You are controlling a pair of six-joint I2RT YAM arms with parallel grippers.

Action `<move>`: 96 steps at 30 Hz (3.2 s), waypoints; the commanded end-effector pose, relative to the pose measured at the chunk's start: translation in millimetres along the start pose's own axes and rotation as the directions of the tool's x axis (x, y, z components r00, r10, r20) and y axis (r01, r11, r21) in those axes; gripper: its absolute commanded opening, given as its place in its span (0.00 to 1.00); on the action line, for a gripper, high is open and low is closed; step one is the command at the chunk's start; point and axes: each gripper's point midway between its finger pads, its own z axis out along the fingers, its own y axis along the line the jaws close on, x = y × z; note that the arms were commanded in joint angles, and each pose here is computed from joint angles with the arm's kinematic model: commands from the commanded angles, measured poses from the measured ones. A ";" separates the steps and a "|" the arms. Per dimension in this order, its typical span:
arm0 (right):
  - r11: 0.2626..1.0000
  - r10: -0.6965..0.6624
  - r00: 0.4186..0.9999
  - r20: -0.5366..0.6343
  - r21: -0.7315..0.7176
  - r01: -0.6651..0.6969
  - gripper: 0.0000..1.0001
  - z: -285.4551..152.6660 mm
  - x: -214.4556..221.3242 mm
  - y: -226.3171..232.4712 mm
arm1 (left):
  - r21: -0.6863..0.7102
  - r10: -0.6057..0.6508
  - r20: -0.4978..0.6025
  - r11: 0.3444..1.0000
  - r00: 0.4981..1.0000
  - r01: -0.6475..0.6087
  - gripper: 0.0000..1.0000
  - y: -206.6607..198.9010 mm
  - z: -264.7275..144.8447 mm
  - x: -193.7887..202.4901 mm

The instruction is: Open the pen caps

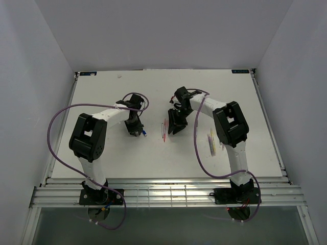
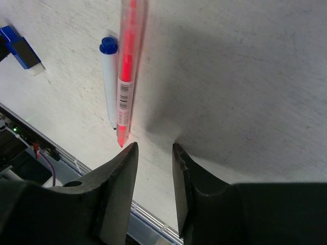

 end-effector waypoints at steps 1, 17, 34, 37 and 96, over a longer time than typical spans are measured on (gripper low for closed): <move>0.994 -0.025 1.000 0.005 0.102 0.024 0.41 11.2 -3.4 -22.0 | -0.071 -0.016 -0.134 0.997 0.991 0.006 0.35 15.0 28.4 33.6; 0.981 -0.169 0.961 0.218 0.131 0.143 0.57 -84.7 -17.6 12.2 | -0.076 -0.058 -0.109 0.996 0.992 0.050 0.47 19.1 -2.7 30.4; 0.932 -0.021 0.955 0.294 0.353 -0.088 0.65 -115.8 -6.0 -63.8 | 0.164 -0.049 -0.070 0.985 0.996 0.060 0.51 -18.0 -82.4 16.6; 0.919 -0.002 0.955 0.298 0.376 -0.115 0.62 -118.3 -8.1 -75.9 | 0.197 -0.011 -0.045 0.980 0.999 0.019 0.51 -23.8 -88.7 12.1; 0.897 0.083 0.949 0.305 -0.438 0.062 0.08 -126.9 -61.5 92.3 | 0.794 0.256 -0.037 0.595 0.966 -0.127 0.43 -139.9 -155.1 34.4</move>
